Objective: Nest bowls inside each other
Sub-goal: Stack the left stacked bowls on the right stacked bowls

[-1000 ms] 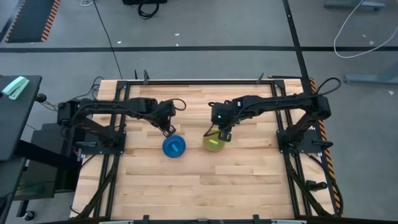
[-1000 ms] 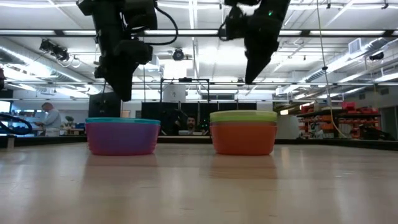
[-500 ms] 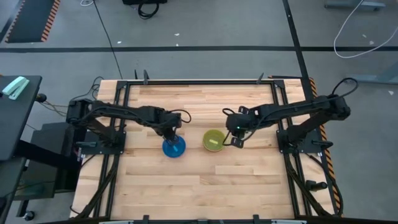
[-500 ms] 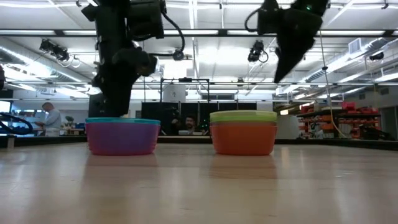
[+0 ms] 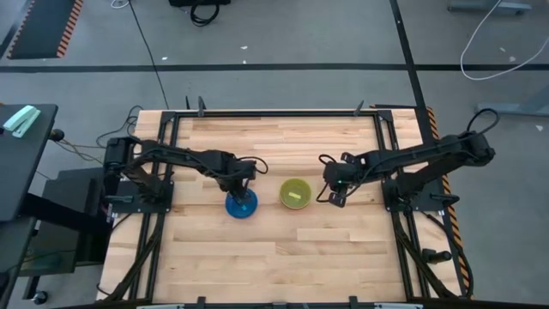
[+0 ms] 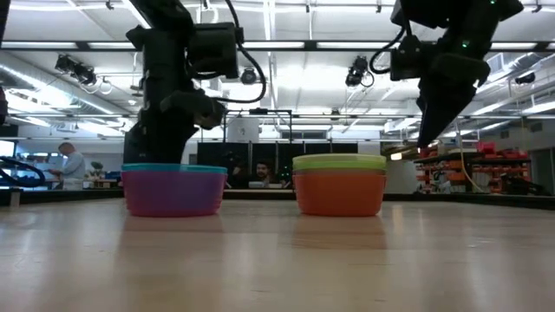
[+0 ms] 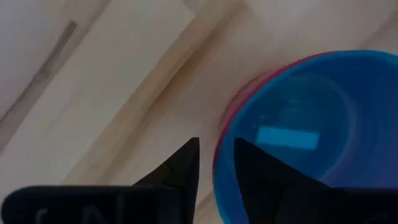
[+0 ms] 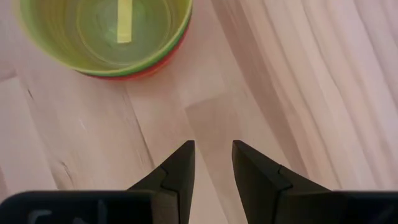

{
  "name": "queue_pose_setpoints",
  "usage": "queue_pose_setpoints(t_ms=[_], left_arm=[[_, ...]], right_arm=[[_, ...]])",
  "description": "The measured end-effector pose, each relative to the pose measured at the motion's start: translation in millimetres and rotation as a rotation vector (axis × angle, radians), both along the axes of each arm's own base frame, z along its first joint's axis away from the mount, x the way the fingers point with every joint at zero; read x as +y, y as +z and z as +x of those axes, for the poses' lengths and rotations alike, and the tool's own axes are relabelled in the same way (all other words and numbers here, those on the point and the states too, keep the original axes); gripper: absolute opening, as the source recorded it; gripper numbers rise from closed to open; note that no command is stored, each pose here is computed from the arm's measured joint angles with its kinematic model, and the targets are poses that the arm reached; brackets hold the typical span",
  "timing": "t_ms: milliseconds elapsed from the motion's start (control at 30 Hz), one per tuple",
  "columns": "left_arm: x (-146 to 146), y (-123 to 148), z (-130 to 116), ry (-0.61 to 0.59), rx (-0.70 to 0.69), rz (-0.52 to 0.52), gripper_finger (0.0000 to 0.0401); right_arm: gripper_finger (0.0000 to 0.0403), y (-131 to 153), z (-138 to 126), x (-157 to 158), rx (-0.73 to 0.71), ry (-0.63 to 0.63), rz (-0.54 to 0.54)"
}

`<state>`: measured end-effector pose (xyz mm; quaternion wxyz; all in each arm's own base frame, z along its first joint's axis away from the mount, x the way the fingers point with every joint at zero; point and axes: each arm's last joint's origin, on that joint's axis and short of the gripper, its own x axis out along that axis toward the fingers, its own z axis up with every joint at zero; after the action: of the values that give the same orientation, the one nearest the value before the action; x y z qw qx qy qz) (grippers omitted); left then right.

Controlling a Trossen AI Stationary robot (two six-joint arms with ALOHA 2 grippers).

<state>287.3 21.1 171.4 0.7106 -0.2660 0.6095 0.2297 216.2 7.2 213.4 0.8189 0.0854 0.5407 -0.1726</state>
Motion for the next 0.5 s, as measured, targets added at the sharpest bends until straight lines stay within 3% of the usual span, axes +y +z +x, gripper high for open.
queue_pose_setpoints(t_ms=[300, 500], left_arm=[[1, -17, 6, 0.0, 0.039, -0.009, 0.0098], [1, -17, 6, -0.005, 0.04, -0.009, 0.0058]], right_arm=[[0.0114, -10, -4, 0, -0.001, -0.003, 0.002], [0.0114, -10, -3, 0, -0.011, 0.0, 0.001]])
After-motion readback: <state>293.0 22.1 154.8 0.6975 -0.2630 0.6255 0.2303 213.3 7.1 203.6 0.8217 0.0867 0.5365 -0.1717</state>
